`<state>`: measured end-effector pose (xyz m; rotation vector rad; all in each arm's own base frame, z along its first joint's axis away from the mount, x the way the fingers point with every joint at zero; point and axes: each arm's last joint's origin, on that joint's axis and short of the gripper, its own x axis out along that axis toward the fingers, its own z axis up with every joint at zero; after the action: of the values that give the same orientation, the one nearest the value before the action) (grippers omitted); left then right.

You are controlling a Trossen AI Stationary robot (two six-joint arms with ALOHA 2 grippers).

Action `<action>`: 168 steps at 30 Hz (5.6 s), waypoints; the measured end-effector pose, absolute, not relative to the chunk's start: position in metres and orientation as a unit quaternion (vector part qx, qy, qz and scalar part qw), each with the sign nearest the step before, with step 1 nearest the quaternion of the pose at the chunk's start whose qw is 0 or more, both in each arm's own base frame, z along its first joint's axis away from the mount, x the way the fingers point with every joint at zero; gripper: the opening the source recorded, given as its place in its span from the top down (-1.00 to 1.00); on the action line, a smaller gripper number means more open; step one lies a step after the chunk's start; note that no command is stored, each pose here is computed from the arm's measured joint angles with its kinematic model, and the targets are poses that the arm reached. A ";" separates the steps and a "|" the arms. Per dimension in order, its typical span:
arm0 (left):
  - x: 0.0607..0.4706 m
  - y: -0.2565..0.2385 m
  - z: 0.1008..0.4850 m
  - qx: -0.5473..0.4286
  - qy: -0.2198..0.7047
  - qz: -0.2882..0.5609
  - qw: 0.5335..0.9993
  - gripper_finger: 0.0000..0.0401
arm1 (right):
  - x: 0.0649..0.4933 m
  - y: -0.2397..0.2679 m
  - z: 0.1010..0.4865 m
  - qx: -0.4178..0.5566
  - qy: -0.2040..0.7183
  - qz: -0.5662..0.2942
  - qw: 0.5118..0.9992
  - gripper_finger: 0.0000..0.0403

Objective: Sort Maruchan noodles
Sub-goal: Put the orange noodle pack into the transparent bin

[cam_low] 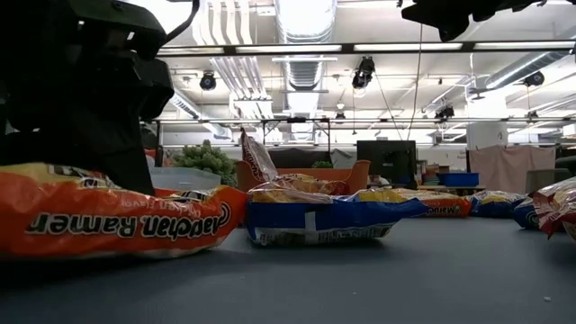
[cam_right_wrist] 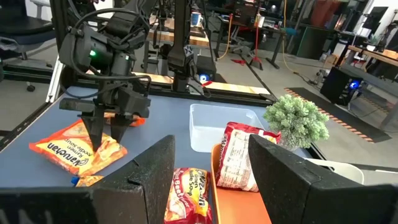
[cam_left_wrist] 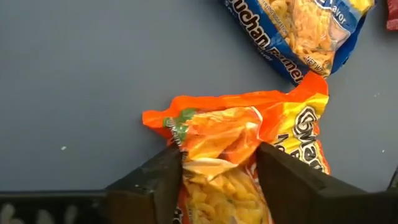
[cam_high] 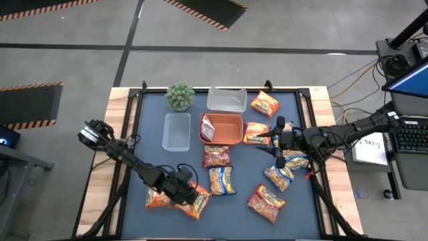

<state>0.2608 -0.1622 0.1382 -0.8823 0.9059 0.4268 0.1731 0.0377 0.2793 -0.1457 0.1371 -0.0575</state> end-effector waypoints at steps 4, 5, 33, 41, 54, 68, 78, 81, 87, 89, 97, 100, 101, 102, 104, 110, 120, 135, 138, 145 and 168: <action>0.260 -0.161 0.141 -0.400 0.416 0.198 0.792 0.31 | 0.173 0.038 0.279 -0.073 0.068 -0.029 0.995 0.04; 0.260 -0.161 0.141 -0.399 0.416 0.199 0.792 0.35 | 0.173 0.038 0.279 -0.073 0.068 -0.029 0.995 0.04; 0.250 -0.151 0.159 -0.296 0.382 0.220 0.847 1.00 | 0.173 0.038 0.279 -0.073 0.068 -0.029 0.995 0.04; 0.242 -0.143 0.204 -0.172 0.298 0.202 0.917 1.00 | 0.173 0.038 0.279 -0.073 0.068 -0.029 0.995 0.04; 0.240 -0.139 0.208 -0.121 0.266 0.236 0.927 1.00 | 0.173 0.038 0.279 -0.059 0.068 -0.030 0.996 0.04; 0.241 -0.141 0.204 -0.102 0.271 0.233 0.928 1.00 | 0.230 0.052 0.238 0.035 0.112 -0.046 0.992 0.04; 0.241 -0.142 0.202 -0.099 0.275 0.233 0.927 1.00 | 0.307 0.072 0.208 0.047 0.143 -0.052 0.987 0.04; 0.241 -0.142 0.202 -0.098 0.276 0.233 0.927 1.00 | 0.327 0.078 0.206 0.055 0.151 -0.047 0.986 0.04; 0.240 -0.142 0.202 -0.094 0.278 0.231 0.928 1.00 | 0.358 0.089 0.207 0.082 0.195 -0.009 0.977 0.04; 0.240 -0.142 0.202 -0.092 0.279 0.231 0.928 1.00 | 0.366 0.091 0.204 0.091 0.215 -0.015 0.972 0.04; 0.240 -0.143 0.202 -0.091 0.279 0.229 0.928 1.00 | 0.396 0.096 0.183 0.089 0.275 -0.032 0.957 0.04; 0.240 -0.144 0.202 -0.090 0.279 0.227 0.929 1.00 | 0.405 0.096 0.176 0.090 0.279 -0.034 0.955 0.04; 0.240 -0.144 0.202 -0.090 0.278 0.227 0.929 1.00 | 0.407 0.095 0.174 0.088 0.282 -0.030 0.955 0.04; 0.240 -0.144 0.202 -0.089 0.278 0.227 0.929 1.00 | 0.407 0.095 0.174 0.089 0.284 -0.023 0.954 0.04; 0.240 -0.144 0.202 -0.089 0.278 0.226 0.929 1.00 | 0.408 0.094 0.173 0.093 0.287 -0.012 0.953 0.04; 0.240 -0.144 0.202 -0.083 0.279 0.224 0.930 1.00 | 0.410 0.090 0.175 0.091 0.280 0.007 0.956 0.23; 0.235 -0.140 0.211 -0.092 0.284 0.214 0.930 0.98 | 0.413 0.085 0.171 0.084 0.280 0.017 0.956 0.93; 0.206 -0.125 0.211 -0.141 0.260 0.177 0.939 -0.19 | 0.409 0.120 0.186 -0.131 0.246 0.012 0.960 0.96; 0.204 -0.123 0.196 -0.150 0.248 0.170 0.942 -0.38 | 0.409 0.124 0.188 -0.144 0.248 0.016 0.958 0.96; 0.198 -0.121 0.175 -0.168 0.184 0.095 0.964 -0.54 | 0.409 0.124 0.189 -0.150 0.247 0.018 0.957 0.96; 0.212 -0.130 0.128 -0.158 0.137 0.077 0.975 -0.28 | 0.409 0.124 0.189 -0.158 0.244 0.020 0.957 0.96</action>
<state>0.2121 -0.1300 0.1280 -0.3194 0.2760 0.1545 0.4090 0.1245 0.1893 -0.3202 0.4960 0.0404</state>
